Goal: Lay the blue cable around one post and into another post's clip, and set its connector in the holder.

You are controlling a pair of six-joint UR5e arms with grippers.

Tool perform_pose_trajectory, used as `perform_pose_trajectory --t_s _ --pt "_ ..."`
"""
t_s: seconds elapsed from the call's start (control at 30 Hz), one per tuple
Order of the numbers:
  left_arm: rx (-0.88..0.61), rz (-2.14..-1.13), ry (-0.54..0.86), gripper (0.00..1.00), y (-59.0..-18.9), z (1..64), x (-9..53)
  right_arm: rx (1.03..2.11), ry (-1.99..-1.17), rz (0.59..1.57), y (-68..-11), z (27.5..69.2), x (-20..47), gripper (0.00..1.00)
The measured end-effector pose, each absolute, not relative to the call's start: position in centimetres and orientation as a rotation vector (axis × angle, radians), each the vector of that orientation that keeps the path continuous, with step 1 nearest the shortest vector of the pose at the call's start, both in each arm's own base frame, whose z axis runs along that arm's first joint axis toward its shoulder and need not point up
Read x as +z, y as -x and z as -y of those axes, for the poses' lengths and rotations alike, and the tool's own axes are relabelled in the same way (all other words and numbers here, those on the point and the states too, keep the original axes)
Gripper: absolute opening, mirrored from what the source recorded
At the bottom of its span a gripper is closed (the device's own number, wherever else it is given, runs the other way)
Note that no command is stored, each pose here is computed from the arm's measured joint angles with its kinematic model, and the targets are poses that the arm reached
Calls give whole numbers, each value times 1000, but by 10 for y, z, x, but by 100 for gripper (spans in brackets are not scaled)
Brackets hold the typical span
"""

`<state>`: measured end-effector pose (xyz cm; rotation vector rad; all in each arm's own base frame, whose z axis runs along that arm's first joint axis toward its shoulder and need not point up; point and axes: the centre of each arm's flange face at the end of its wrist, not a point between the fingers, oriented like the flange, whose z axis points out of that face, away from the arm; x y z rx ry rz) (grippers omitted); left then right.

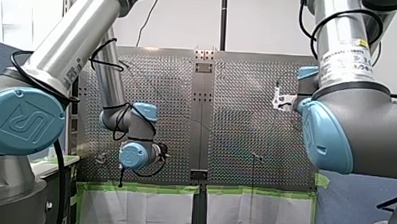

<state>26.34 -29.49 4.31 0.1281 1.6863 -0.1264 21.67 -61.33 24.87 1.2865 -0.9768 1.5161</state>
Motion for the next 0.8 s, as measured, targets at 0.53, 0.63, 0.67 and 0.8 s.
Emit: perform_pose_trajectory --t_s 0.53,0.63,0.67,0.8 --pt "-124 -1686 -127 100 -264 295 43 1539 -1255 954 -216 608 277 0" --pt "-122 -1688 -128 100 -263 295 43 1541 -1248 953 -214 608 282 0" --pt "-122 -1688 -128 100 -263 295 43 1541 -1247 953 -214 608 282 0" --pt "-121 -1689 -129 100 -263 295 43 1537 -1245 960 -211 608 283 0"
